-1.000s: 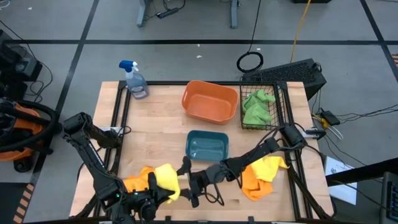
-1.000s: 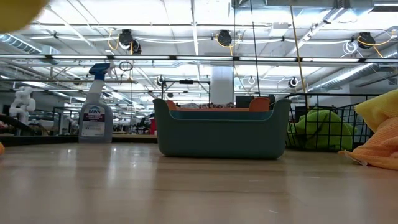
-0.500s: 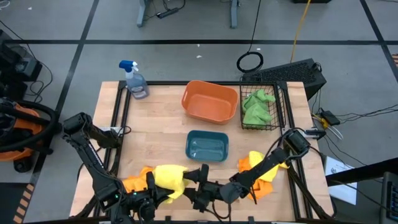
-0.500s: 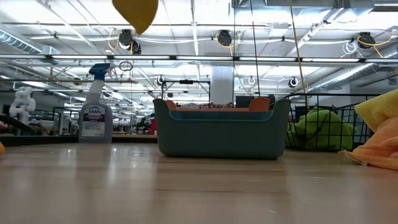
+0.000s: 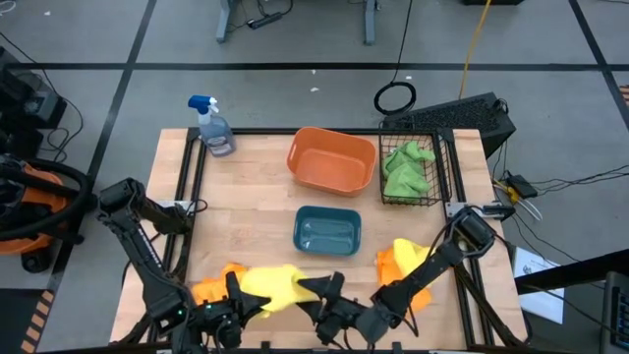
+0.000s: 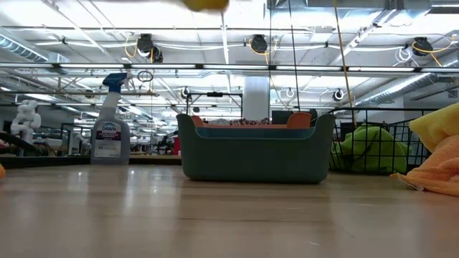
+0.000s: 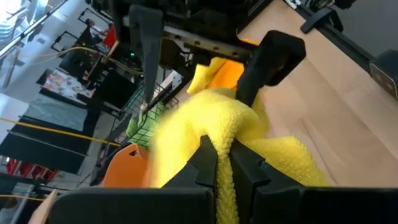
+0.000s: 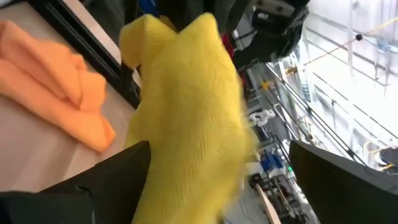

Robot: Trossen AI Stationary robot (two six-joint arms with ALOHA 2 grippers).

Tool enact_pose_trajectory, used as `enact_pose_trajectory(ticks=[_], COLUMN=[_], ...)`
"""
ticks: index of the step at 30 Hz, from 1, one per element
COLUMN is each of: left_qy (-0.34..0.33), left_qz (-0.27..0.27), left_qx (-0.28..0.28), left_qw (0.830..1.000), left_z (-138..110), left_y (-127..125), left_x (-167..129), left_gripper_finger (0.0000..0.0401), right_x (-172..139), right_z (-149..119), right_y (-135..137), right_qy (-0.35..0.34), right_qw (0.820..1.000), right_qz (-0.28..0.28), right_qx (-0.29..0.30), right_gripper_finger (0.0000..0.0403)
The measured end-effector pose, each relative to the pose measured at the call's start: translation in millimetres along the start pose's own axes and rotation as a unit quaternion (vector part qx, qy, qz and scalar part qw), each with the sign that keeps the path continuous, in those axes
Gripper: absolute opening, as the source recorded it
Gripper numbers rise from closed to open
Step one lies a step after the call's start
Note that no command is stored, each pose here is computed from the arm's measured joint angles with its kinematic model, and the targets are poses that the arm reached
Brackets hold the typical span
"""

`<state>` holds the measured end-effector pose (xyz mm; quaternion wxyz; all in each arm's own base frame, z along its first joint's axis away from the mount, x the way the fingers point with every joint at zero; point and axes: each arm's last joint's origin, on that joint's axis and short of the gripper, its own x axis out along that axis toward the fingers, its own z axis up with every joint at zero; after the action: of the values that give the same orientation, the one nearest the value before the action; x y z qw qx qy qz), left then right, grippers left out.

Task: Sort microfiber towel by color & place in baskets
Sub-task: Put the left yellow microfiber towel into the blue bin

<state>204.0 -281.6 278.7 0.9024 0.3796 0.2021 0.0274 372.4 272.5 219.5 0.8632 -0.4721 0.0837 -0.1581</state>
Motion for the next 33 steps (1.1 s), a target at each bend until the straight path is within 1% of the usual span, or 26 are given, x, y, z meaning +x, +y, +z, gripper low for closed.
enact_pose_trajectory(ticks=[3,6,9,12,14,16,19,23,27,33], left_qy=[-0.002,-0.002,-0.001,0.006,0.016,0.026,0.03,0.024,0.006,-0.015], left_qz=[0.009,0.012,0.012,0.017,0.019,0.015,-0.006,-0.018,-0.02,-0.067], left_qx=[0.001,0.001,0.003,0.005,0.015,0.031,0.041,0.067,0.079,0.078], left_qw=[1.0,1.0,1.0,1.0,1.0,0.999,0.999,0.997,0.997,0.995], left_z=[0,0,0,-1,-4,-7,-9,-7,-1,5], left_y=[-1,-1,0,3,5,5,3,2,3,6], left_x=[-3,-3,-2,3,6,6,6,5,6,16], left_gripper_finger=[0.0017,0.0017,0.0017,0.0017,0.0017,0.0017,0.0017,0.0017,0.0017,0.0017], right_x=[-10,-17,-17,-12,-11,-14,-22,-26,-11,20], right_z=[5,9,10,10,12,14,19,18,8,-9], right_y=[3,6,5,5,5,1,-9,-16,-18,-24], right_qy=[-0.01,-0.02,-0.03,-0.069,-0.094,-0.103,-0.096,-0.072,-0.052,-0.068], right_qw=[1.0,0.999,0.996,0.989,0.981,0.974,0.971,0.973,0.977,0.962], right_qz=[0.007,0.014,0.016,0.05,0.077,0.098,0.117,0.127,0.128,0.181], right_qx=[0.01,0.048,0.083,0.121,0.151,0.176,0.186,0.176,0.161,0.191], right_gripper_finger=[0.0375,0.0375,0.0375,0.0375,0.0375,0.0375,0.0375,0.0375,0.0375,0.0375])
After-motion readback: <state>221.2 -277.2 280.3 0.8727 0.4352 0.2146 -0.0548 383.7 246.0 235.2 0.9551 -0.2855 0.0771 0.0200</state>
